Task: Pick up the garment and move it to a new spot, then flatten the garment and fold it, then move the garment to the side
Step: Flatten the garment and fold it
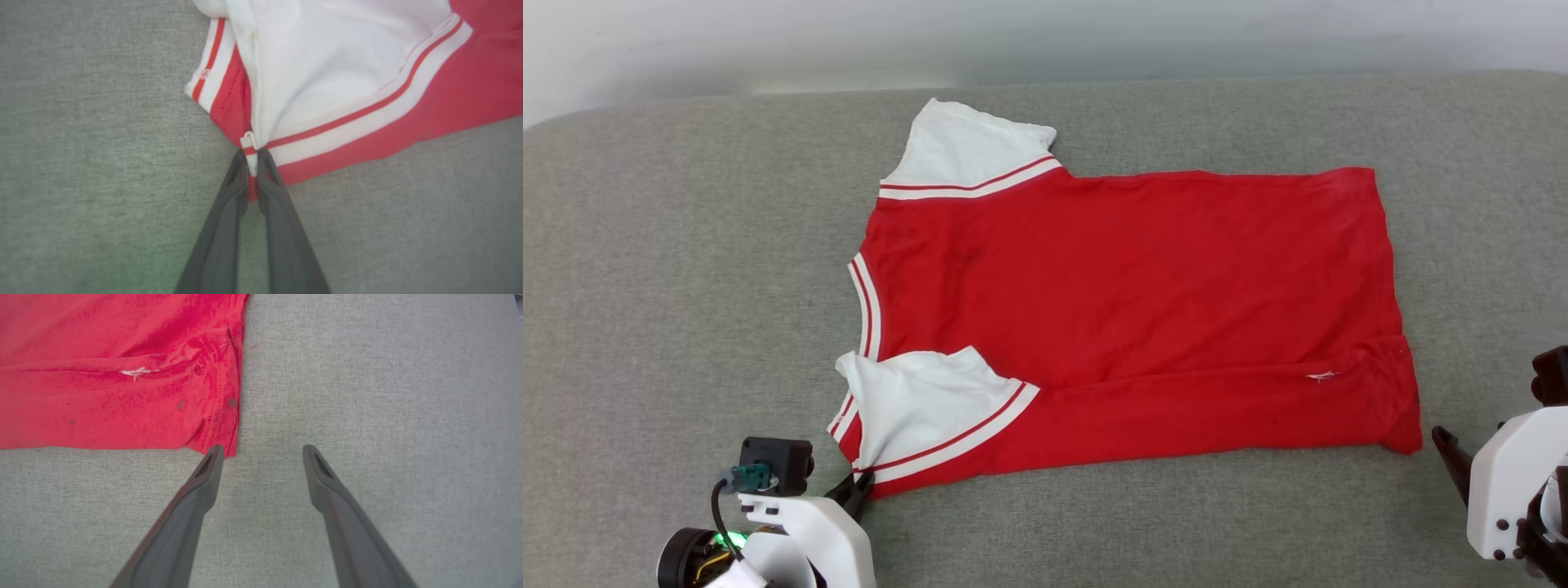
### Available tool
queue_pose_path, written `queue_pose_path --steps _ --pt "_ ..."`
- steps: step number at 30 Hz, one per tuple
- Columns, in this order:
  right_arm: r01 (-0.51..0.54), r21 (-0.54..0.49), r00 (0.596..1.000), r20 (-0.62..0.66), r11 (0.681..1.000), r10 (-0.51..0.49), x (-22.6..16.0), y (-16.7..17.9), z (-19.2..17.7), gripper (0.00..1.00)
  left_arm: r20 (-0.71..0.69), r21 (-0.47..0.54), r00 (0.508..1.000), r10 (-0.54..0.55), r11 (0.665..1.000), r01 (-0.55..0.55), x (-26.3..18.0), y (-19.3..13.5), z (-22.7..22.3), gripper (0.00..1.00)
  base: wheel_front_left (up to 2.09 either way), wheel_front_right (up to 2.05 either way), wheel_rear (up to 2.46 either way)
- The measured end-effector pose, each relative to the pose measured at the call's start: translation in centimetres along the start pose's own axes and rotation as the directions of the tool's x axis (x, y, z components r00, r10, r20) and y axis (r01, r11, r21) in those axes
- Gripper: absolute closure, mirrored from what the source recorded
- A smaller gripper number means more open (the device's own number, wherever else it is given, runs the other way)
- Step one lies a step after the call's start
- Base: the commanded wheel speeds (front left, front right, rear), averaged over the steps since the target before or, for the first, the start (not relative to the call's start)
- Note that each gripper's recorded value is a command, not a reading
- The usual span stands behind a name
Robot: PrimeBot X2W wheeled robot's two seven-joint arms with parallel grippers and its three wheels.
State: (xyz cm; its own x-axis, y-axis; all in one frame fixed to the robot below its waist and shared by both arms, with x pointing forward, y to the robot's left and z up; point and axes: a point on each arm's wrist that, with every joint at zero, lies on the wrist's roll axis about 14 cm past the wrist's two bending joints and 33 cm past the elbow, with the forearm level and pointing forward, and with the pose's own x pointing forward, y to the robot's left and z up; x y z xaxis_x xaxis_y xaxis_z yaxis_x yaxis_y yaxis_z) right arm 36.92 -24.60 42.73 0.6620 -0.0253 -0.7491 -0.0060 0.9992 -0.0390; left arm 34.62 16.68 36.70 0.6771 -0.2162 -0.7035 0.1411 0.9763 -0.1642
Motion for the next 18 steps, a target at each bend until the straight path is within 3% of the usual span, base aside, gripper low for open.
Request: queue_pose_path --steps 9,18 --pt "-0.031 0.002 0.998 -0.048 1.0 0.031 1.8 1.4 -0.7 0.0 0.164 0.021 0.986 -0.021 1.0 0.018 -2.4 -0.7 4.1 1.0 0.0 0.0 0.0" --pt "-0.053 0.009 0.99 -0.13 0.999 0.053 5.0 2.6 -2.1 0.0 0.205 0.03 0.978 -0.029 0.999 0.024 -3.4 -1.2 5.7 1.0 0.0 0.0 0.0"
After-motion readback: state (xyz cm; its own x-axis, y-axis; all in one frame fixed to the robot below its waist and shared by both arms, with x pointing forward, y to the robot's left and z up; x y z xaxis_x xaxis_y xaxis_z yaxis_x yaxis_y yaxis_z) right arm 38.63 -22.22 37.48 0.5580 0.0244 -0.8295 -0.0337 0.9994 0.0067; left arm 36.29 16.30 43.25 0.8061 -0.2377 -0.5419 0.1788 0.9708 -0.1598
